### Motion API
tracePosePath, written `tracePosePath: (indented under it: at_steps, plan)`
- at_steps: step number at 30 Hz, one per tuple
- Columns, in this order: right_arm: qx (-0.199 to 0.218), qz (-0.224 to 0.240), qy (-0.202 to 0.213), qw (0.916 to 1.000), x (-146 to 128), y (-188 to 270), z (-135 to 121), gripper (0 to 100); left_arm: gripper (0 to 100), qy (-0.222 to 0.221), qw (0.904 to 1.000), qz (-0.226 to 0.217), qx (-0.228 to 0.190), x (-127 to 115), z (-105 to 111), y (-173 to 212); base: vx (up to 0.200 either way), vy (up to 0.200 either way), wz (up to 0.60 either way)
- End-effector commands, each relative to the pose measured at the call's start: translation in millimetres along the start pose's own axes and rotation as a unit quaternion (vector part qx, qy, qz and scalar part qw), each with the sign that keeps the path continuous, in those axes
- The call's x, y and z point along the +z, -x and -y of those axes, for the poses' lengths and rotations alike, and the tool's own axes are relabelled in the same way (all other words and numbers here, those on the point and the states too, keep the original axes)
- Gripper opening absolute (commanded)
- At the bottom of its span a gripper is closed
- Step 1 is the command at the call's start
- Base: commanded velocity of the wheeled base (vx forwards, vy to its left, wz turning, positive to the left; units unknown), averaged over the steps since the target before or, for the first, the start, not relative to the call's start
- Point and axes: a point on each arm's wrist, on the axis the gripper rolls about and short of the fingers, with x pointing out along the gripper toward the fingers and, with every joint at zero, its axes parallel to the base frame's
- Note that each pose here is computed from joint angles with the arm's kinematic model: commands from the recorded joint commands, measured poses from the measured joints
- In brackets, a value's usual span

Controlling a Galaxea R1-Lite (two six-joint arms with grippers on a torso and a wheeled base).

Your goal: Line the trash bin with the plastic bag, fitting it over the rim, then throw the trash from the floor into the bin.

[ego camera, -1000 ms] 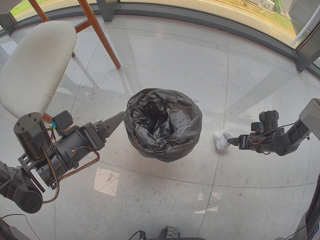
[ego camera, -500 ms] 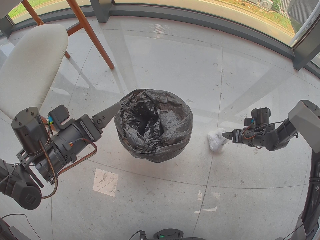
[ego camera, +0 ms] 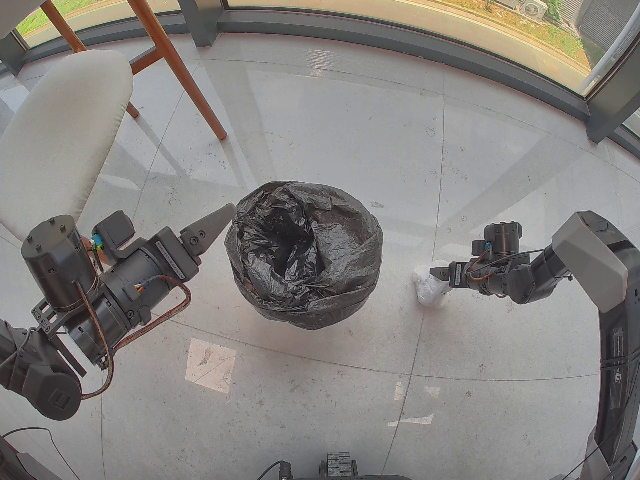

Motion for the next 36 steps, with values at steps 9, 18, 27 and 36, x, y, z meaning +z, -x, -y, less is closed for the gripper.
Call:
tracePosePath:
  at_steps: [9,18,27,36]
  plan:
    - [-0.012,-0.019,0.014,0.9997,-26.4,-36.2,6.1,0,100,0.000,0.9999,0.005,0.013,2.5,-6.4,1.6,0.000,0.000,0.00]
    - [0.002,0.074,-0.023,0.9970,57.7,41.2,-5.5,0,100,-0.001,0.9998,0.018,0.004,9.0,-0.5,13.8,0.000,0.000,0.00]
    - [0.224,0.011,-0.190,0.9559,123.9,299.0,-102.2,0,100,-0.001,0.9999,-0.004,0.015,-1.6,-5.5,41.6,0.000,0.000,0.00]
    - [0.287,-0.098,-0.134,0.9435,73.1,339.4,-157.4,0,100,-0.003,0.9999,0.004,0.014,1.4,-4.5,39.4,0.000,0.000,0.00]
